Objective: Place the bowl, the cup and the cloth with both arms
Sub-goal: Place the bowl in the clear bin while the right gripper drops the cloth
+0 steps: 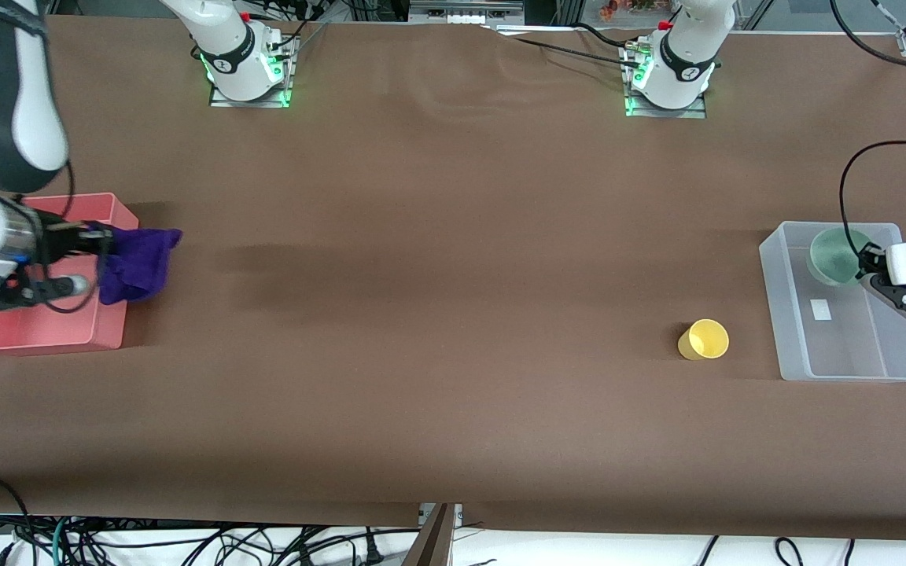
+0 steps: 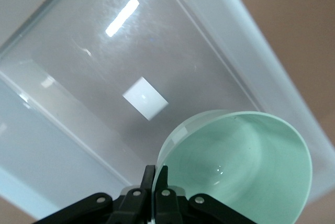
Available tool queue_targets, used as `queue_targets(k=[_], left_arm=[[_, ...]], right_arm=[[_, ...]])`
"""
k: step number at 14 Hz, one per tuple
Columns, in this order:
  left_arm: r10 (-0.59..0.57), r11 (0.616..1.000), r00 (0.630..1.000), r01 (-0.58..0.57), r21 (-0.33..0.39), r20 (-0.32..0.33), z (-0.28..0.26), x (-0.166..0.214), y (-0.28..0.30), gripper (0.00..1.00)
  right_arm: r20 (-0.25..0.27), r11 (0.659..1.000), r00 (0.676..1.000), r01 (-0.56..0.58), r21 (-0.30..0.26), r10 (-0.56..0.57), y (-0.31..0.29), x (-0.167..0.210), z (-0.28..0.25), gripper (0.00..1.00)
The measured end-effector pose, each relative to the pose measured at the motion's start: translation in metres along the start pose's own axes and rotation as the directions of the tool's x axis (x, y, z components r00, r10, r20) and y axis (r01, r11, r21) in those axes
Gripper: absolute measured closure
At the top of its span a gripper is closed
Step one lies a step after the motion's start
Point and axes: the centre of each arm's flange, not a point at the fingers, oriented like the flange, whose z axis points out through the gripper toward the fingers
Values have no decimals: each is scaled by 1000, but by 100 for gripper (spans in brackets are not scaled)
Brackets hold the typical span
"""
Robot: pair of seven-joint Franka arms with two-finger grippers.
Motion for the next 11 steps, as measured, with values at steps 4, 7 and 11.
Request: queue_targets(k=[4, 7, 11], left_arm=[[-9, 1000, 999, 10, 7, -48, 48, 3, -13, 97], [-14, 1000, 998, 14, -1, -53, 59, 2, -18, 80], [-11, 1000, 998, 12, 22, -63, 46, 2, -23, 41]], right_arm=[[8, 997, 997, 74, 4, -74, 76, -34, 4, 94], [11, 995, 995, 97, 2, -97, 115, -55, 8, 94], [0, 993, 994, 114, -24, -114, 146, -60, 23, 94]])
